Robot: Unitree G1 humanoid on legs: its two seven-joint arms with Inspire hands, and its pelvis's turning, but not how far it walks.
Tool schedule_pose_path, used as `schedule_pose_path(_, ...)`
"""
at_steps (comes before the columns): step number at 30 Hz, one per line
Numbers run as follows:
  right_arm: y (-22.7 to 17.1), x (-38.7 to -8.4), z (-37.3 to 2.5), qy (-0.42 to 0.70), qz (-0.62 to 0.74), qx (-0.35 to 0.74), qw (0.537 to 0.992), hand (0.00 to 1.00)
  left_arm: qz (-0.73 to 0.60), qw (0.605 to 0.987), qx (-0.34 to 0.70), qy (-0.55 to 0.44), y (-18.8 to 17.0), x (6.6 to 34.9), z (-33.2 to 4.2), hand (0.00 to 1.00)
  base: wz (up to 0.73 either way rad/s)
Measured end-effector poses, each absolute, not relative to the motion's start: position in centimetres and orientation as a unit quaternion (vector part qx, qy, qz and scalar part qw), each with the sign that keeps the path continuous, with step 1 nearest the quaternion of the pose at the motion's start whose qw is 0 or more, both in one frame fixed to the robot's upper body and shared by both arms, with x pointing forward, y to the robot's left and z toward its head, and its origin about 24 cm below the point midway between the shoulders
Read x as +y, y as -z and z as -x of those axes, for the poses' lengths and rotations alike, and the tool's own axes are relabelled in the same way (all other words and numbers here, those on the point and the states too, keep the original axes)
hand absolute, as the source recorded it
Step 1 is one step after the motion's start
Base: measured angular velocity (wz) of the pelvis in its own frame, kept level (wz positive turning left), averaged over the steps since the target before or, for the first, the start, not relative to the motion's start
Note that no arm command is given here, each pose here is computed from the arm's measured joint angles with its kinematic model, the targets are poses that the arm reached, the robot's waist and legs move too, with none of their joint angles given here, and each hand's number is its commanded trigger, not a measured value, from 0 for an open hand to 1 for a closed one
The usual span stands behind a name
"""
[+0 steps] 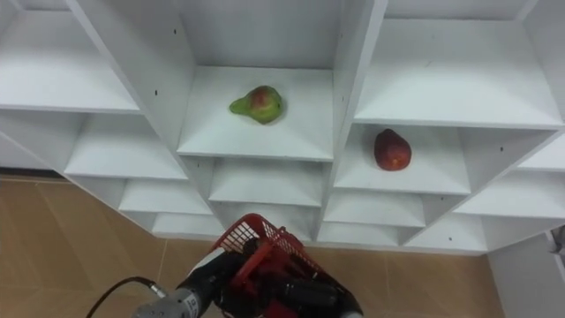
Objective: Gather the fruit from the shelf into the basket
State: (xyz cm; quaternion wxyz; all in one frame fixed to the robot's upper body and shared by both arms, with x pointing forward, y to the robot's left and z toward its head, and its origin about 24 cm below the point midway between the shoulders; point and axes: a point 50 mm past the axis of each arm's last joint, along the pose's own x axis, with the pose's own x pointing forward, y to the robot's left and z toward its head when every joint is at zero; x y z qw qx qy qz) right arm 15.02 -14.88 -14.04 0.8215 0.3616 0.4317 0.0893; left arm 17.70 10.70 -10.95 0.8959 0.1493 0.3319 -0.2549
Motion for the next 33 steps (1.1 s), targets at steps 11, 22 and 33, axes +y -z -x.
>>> schedule_pose_path(11, 14.3, -15.0, -14.2, -0.107, -0.312, 0.450, 0.830, 0.00, -0.155, 0.894, 0.354, 0.228, 11.9, 11.8, -16.3, 1.00, -0.01)
schedule_pose_path(22, 12.2, -14.4, -16.0, -0.199, -0.163, 0.397, 0.881, 0.00, -0.148, 0.896, 0.387, 0.158, 12.9, 15.0, -15.3, 1.00, 0.02)
schedule_pose_path(33, 7.6, -12.8, -18.4, -0.286, -0.014, 0.273, 0.918, 0.00, -0.152, 0.901, 0.388, 0.119, 12.9, 16.6, -14.8, 1.00, 0.01)
